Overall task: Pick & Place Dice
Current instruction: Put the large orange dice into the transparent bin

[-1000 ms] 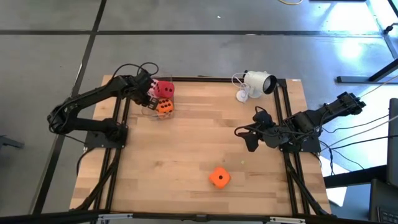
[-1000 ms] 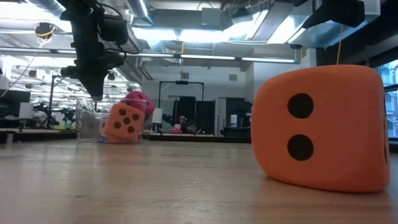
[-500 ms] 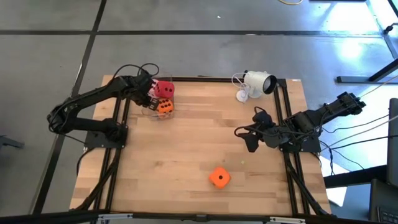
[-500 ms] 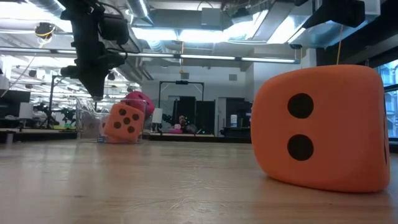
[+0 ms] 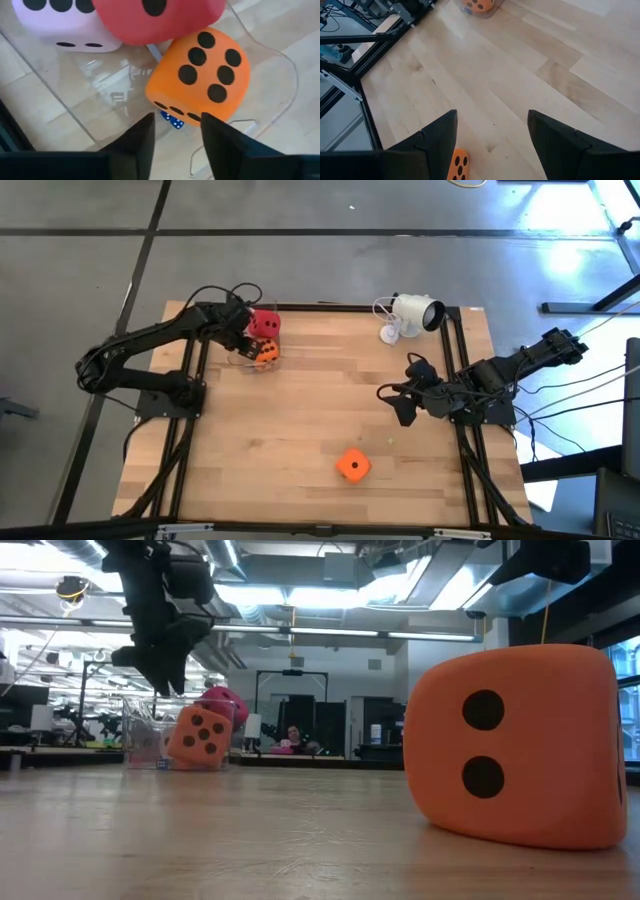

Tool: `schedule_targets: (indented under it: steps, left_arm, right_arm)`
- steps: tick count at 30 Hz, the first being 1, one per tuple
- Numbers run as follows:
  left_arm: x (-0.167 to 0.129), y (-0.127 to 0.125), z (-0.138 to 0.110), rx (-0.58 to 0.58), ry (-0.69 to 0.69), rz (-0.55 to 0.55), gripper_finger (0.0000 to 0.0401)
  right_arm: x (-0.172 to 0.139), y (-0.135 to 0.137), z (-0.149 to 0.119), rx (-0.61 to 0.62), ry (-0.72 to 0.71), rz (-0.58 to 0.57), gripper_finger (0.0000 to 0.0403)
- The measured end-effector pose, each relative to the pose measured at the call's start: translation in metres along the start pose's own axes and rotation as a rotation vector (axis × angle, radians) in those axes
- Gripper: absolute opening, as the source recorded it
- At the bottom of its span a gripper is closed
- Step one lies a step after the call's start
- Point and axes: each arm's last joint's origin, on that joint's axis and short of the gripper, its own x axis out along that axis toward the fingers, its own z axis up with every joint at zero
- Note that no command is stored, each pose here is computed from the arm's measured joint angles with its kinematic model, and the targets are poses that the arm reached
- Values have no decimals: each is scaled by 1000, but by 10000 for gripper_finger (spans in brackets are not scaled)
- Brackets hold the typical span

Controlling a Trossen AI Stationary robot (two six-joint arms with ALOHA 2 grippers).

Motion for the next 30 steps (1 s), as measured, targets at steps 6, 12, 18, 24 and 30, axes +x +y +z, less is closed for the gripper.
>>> schedule_targets:
  steps: [6,12,18,24,30]
  left_arm:
    - [5,0,1,-4,20,9,202]
    - [6,-8,5,7,50,-188,211]
    - [-14,-27,18,31,43,-506,182]
    - [-50,-69,25,192,-37,-730,149]
    - [-80,-116,2,524,-282,-608,115]
  right_arm:
    - [0,0,0,1,7,3,242]
    - [0,0,0,1,10,5,242]
    - [0,0,-1,-53,35,17,242]
    - [3,-3,-9,-135,197,5,238]
    - [11,1,-20,-129,334,-1,180]
